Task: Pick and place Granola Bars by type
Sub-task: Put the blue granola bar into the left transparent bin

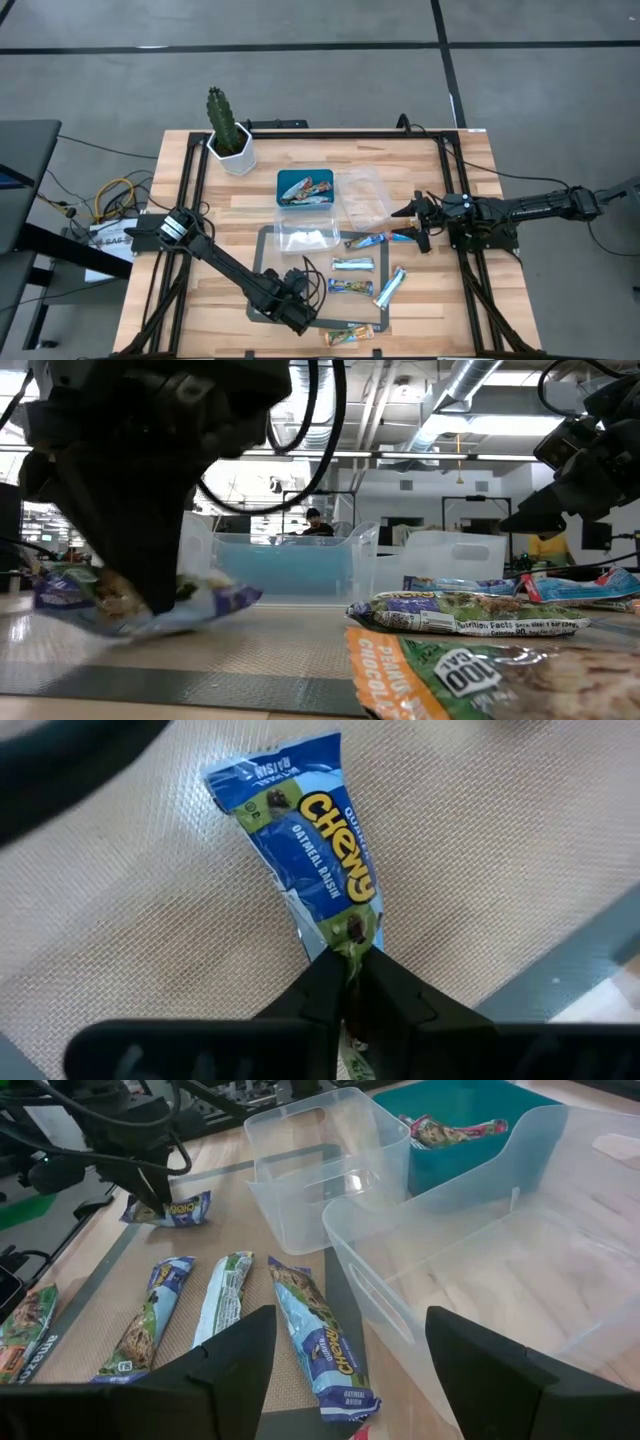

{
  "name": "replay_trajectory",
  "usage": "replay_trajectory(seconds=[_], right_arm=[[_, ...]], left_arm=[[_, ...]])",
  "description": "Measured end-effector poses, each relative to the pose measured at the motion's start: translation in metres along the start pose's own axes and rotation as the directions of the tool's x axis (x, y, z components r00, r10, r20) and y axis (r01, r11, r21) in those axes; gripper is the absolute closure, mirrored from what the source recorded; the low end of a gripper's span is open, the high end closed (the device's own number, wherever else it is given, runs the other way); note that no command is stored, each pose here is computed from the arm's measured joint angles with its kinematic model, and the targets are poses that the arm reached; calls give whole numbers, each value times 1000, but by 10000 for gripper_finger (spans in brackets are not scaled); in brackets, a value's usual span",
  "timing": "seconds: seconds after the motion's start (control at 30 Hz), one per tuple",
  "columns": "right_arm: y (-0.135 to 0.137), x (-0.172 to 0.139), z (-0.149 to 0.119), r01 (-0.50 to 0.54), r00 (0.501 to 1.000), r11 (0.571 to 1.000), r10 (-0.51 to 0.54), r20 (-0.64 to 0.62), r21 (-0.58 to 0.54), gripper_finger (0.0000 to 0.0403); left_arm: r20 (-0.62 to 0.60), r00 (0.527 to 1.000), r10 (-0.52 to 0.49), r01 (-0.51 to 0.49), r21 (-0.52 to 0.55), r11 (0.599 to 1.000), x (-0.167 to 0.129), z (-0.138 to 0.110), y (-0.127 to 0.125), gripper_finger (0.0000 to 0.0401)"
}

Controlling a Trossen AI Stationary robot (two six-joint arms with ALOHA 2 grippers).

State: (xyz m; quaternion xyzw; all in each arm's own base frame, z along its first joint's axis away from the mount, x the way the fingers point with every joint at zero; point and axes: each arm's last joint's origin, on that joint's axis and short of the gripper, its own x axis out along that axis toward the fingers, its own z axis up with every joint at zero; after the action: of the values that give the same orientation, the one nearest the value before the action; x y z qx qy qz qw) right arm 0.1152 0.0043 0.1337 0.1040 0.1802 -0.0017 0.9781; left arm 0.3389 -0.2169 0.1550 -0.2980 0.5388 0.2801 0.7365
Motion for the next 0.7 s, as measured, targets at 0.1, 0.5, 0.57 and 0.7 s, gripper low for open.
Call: replay_trajectory(seconds=[0.1,0.5,0.57,0.7], right_arm=[[0,0,0,0,1000,1000,0,0,0,154],[0,0,0,0,1000,1000,0,-1,0,154],[0,0,0,0,1000,1000,0,-1,0,154],[0,0,0,0,1000,1000,0,-2,0,154]], left_arm=[[64,998,-27,26,15,1000,-13,1,-3,366],[342,933,-115,72,136,988,-78,22,6,369],[378,919,-110,54,156,986,-89,29,12,369],[413,907,-83,12,172,985,-110,49,27,369]])
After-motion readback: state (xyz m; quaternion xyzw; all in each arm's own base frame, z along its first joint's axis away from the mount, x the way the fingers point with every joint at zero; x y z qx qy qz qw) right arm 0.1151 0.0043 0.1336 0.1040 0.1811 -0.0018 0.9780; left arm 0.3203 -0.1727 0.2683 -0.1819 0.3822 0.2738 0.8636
